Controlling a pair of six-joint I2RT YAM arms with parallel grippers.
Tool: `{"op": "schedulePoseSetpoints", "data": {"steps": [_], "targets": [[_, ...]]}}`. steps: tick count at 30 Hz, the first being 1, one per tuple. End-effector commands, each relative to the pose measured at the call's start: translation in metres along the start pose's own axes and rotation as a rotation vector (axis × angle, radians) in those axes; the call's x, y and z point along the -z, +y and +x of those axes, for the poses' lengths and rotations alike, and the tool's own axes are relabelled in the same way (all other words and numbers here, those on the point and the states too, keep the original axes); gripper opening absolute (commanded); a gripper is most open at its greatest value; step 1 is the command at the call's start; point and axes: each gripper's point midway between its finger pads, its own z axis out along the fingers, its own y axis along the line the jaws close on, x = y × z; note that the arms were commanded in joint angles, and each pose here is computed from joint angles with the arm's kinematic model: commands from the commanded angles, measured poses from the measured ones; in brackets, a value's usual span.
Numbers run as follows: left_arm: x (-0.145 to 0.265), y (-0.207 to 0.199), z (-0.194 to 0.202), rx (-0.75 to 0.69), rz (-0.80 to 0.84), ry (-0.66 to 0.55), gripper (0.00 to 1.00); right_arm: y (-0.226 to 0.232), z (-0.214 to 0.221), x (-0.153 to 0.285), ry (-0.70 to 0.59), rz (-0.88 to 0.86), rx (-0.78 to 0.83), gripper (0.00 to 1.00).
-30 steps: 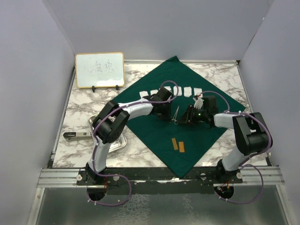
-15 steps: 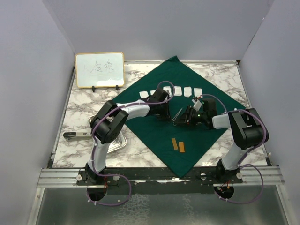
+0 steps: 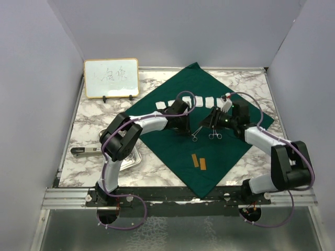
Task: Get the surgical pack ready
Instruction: Pick up the medical item from the surgical kit.
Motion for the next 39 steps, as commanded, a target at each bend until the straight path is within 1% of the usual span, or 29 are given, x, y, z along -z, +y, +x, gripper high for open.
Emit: {"op": "schedulePoseSetpoints", "data": {"steps": [1, 4, 8, 11, 13, 15, 17, 19, 22, 24, 28, 30, 31, 33, 34, 35, 39], "targets": [[0.022, -0.008, -0.006, -0.064, -0.034, 0.008, 0.21, -0.016, -0.036, 0.021, -0.119, 0.231, 0.125, 0.39], [0.032, -0.028, -0.016, -0.1, 0.027, -0.002, 0.26, -0.014, -0.053, 0.025, -0.135, 0.274, 0.152, 0.43], [0.046, -0.045, -0.025, -0.134, 0.073, -0.022, 0.35, -0.019, -0.062, 0.024, -0.125, 0.307, 0.201, 0.51], [0.056, -0.051, -0.028, -0.156, 0.088, -0.038, 0.39, -0.021, -0.067, 0.027, -0.16, 0.326, 0.225, 0.57], [0.062, -0.052, -0.031, -0.179, 0.08, -0.049, 0.43, -0.021, -0.07, 0.028, -0.166, 0.342, 0.213, 0.59], [0.068, -0.051, -0.034, -0.216, 0.068, -0.063, 0.5, -0.025, -0.074, 0.032, -0.182, 0.388, 0.187, 0.59], [0.073, -0.048, -0.037, -0.242, 0.045, -0.086, 0.53, -0.037, -0.079, 0.04, -0.211, 0.476, 0.18, 0.59], [0.079, -0.046, -0.04, -0.261, 0.03, -0.102, 0.54, -0.045, -0.08, 0.044, -0.197, 0.526, 0.209, 0.59], [0.086, -0.045, -0.042, -0.283, 0.02, -0.123, 0.54, -0.051, -0.075, 0.04, -0.104, 0.543, 0.233, 0.54], [0.091, -0.043, -0.042, -0.295, 0.007, -0.138, 0.55, -0.052, -0.07, 0.034, -0.066, 0.54, 0.215, 0.51], [0.1, -0.038, -0.041, -0.323, -0.01, -0.156, 0.55, -0.05, -0.061, 0.014, -0.002, 0.523, 0.135, 0.51], [0.105, -0.037, -0.04, -0.341, -0.01, -0.161, 0.55, -0.056, -0.056, 0.004, 0.048, 0.583, 0.094, 0.5], [0.108, -0.037, -0.04, -0.354, -0.009, -0.167, 0.55, -0.062, -0.053, 0.0, 0.06, 0.642, 0.067, 0.5], [0.115, -0.037, -0.04, -0.374, -0.011, -0.18, 0.55, -0.068, -0.051, -0.004, 0.067, 0.759, 0.005, 0.51], [0.116, -0.035, -0.04, -0.382, -0.017, -0.184, 0.55, -0.068, -0.048, -0.007, 0.075, 0.792, -0.02, 0.51], [0.124, -0.036, -0.039, -0.393, -0.012, -0.202, 0.56, -0.066, -0.045, -0.01, 0.083, 0.808, -0.045, 0.51], [0.142, -0.04, -0.038, -0.412, 0.008, -0.237, 0.56, -0.06, -0.042, -0.014, 0.024, 0.897, -0.166, 0.51]]}}
